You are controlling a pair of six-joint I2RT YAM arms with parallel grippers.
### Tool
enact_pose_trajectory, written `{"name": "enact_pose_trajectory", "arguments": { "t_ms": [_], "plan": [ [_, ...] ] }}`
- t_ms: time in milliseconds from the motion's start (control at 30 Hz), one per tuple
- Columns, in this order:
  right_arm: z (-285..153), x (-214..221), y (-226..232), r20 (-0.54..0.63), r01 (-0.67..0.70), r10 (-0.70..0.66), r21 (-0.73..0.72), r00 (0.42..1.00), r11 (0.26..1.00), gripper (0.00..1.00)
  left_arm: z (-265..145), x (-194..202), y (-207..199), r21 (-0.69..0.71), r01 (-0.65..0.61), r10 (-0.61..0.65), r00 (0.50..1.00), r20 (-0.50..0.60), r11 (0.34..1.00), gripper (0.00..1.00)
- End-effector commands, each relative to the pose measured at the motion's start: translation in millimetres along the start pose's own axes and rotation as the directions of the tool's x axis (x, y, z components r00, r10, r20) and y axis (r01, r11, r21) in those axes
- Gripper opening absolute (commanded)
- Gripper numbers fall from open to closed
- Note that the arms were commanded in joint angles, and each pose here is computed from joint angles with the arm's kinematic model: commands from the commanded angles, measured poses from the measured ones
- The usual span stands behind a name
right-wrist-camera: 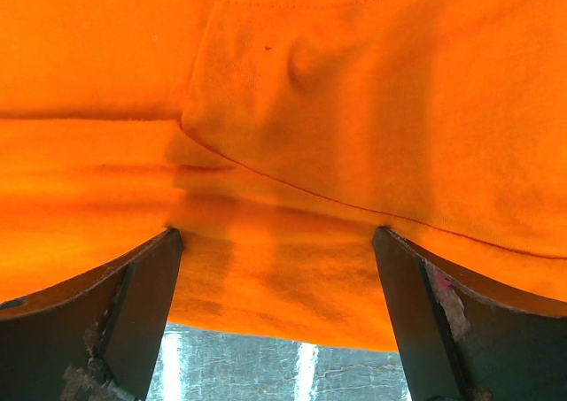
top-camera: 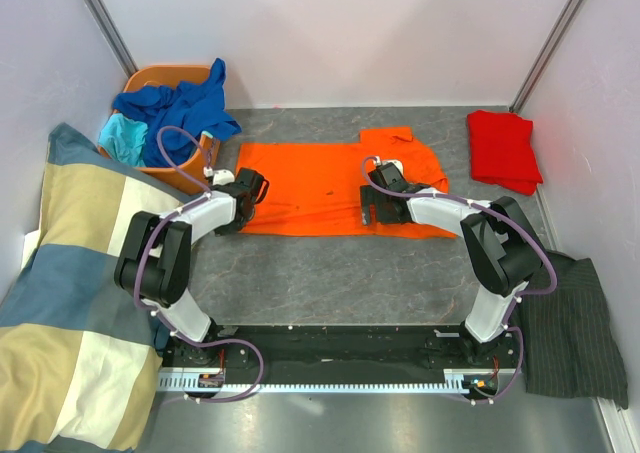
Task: Fold and stack the t-shirts
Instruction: Fold the flattened tshirt in 1/3 of the way
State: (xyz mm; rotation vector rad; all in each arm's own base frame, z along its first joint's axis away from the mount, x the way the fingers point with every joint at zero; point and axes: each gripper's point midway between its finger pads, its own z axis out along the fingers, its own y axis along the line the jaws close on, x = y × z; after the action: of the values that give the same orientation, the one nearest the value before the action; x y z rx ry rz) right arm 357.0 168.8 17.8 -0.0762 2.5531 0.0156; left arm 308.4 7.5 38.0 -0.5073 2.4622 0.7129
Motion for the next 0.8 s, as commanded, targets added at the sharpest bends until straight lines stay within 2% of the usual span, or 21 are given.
{"name": "enact_pose_trajectory", "arguments": {
  "t_ms": [0,200,233,367,433,467,500,567,633,700,767],
  "plan": [
    [7.5,65.4,-30.7,-0.222,0.11,-0.086,0.097,0.971,0.989,0.98,-4.0,-19.9,34.1,-0.144,0.089,-0.08,0.995,0.066,0.986,0.1],
    [8.0,66.1,-31.2,-0.223,0.11,-0.086,0.099,0.971,0.989,0.98,-16.3,-30.8,50.9,-0.149,0.179,-0.164,0.98,0.112,0.972,0.21],
    [7.8,65.9,-30.8,-0.223,0.109,-0.085,0.098,0.971,0.989,0.98,-18.1,-31.8,52.0,-0.145,0.188,-0.172,0.978,0.116,0.971,0.3],
    [8.4,67.1,-31.8,-0.226,0.112,-0.087,0.101,0.97,0.989,0.98,-32.3,-44.5,50.1,-0.066,0.258,-0.246,0.958,0.148,0.964,0.31],
    [9.2,67.2,-31.2,-0.227,0.11,-0.085,0.1,0.97,0.989,0.98,-43.4,-52.9,39.7,0.034,0.251,-0.253,0.955,0.153,0.967,0.31],
    [9.5,67.4,-31.8,-0.228,0.11,-0.084,0.102,0.97,0.989,0.98,-49.4,-57.6,33.0,0.085,0.209,-0.221,0.961,0.168,0.974,0.31],
    [9.8,67.3,-31.4,-0.228,0.111,-0.086,0.102,0.97,0.989,0.98,-59.5,-67.3,13.8,0.216,0.212,-0.253,0.95,0.182,0.953,0.32],
    [10.4,67.3,-31.5,-0.229,0.112,-0.086,0.104,0.97,0.988,0.98,-74.7,-74.7,-6.8,0.337,0.165,-0.245,0.947,0.21,0.927,0.42],
    [10.8,66.8,-32.3,-0.228,0.111,-0.085,0.107,0.97,0.988,0.98,-92.6,-79.9,-38.1,0.495,0.127,-0.261,0.942,0.211,0.859,0.5],
    [11.3,66.3,-31.8,-0.227,0.113,-0.086,0.108,0.97,0.988,0.98,-105.1,-80.9,-63.6,0.593,0.085,-0.254,0.945,0.207,0.801,0.54],
    [11.1,66.6,-32.0,-0.229,0.115,-0.088,0.108,0.97,0.987,0.98,-110.9,-74.4,-85.6,0.635,0.038,-0.21,0.957,0.199,0.772,0.55]
  ]
}}
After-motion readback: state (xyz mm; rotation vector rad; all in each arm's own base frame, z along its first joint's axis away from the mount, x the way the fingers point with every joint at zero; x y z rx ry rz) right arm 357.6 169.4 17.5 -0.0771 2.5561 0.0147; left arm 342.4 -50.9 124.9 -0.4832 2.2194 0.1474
